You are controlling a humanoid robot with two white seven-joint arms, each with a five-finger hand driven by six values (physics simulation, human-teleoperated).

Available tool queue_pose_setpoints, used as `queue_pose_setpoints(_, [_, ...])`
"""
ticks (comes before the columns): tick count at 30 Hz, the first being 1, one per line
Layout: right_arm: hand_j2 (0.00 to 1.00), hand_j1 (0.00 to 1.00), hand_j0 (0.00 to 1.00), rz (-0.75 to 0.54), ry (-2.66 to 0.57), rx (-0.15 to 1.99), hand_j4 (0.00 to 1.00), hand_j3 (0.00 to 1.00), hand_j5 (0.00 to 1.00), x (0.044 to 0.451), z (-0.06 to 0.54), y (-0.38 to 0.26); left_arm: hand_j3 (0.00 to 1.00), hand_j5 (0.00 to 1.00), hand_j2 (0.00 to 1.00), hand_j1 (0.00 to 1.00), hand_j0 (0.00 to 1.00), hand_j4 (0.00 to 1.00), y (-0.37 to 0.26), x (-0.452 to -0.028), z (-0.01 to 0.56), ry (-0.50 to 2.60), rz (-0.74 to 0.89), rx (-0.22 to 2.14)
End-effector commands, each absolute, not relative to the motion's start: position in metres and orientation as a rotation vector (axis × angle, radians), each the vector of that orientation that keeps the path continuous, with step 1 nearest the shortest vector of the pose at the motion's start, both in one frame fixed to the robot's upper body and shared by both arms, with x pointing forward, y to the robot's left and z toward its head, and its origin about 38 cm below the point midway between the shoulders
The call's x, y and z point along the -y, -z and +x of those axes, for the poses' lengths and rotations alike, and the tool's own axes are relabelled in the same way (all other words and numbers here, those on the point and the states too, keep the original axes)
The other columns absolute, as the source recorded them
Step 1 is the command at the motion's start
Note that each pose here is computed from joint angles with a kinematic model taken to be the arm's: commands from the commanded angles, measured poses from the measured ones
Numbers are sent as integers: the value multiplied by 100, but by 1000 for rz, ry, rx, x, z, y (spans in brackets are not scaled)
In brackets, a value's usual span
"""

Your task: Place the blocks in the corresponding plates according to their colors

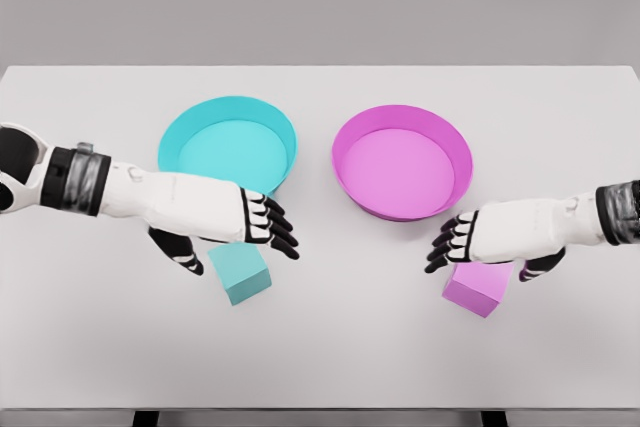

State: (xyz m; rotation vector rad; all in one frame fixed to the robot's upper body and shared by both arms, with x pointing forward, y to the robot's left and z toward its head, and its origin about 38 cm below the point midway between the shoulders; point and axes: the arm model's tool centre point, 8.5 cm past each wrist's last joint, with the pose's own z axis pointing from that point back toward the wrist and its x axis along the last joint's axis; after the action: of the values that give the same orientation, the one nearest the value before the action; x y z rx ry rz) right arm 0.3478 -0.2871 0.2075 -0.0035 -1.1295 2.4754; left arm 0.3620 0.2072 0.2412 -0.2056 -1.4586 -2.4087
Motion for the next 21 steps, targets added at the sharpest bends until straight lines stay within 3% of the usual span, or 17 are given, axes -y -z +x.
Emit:
queue_pose_setpoints(1, [100, 100, 100, 30, -2486, 1110, 100, 100, 100, 284, 344, -198, 100, 100, 100, 100, 100, 100, -240, -205, 363, 2418, -196, 1456])
queue_pose_setpoints(17, [100, 100, 100, 24, -2529, 1070, 100, 100, 100, 282, 342, -189, 100, 100, 100, 100, 100, 100, -218, -205, 363, 2404, -221, 1419])
queue_pose_setpoints(20, [70, 70, 70, 18, -2535, 1078, 70, 70, 70, 279, 344, -191, 100, 100, 100, 100, 100, 100, -216, -208, 364, 2425, -193, 1398])
queue_pose_setpoints(21, [67, 67, 67, 14, -2536, 1079, 67, 67, 67, 279, 345, -192, 100, 100, 100, 100, 100, 100, -216, -208, 364, 2428, -189, 1396])
